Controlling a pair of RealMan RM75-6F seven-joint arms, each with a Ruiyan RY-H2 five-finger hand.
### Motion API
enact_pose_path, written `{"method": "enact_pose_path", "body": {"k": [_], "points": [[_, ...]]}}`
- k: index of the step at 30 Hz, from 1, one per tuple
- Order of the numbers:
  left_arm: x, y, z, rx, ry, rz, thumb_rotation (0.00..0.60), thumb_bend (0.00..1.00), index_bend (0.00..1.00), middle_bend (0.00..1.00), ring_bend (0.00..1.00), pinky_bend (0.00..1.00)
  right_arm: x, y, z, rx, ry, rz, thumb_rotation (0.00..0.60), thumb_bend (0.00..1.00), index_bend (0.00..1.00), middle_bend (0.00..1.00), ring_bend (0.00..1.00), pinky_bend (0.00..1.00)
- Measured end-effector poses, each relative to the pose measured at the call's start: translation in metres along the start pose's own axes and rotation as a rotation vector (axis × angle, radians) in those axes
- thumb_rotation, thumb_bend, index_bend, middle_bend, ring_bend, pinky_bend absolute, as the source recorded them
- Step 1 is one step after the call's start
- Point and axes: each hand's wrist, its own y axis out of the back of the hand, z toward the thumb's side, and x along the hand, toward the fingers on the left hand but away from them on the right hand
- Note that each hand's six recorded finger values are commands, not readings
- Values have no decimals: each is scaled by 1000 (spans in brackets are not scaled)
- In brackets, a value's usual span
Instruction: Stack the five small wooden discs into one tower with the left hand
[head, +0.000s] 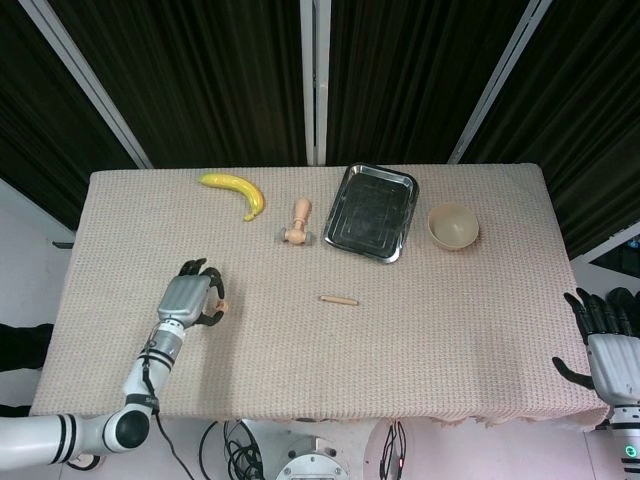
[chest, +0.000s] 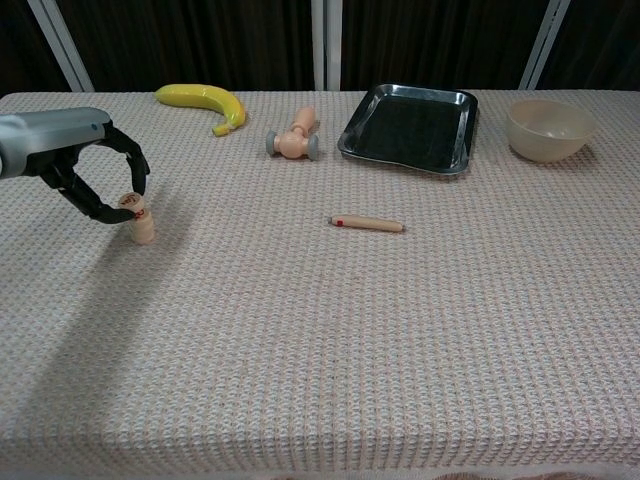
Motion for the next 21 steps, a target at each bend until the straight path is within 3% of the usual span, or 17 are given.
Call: {"method": "enact_pose_path", "body": {"k": [21], "points": [[8,-10,-8,-16,15,-6,600,284,523,224,0,0,1,-1,-1,4,-6,3,600,143,0,0,0,0]]}}
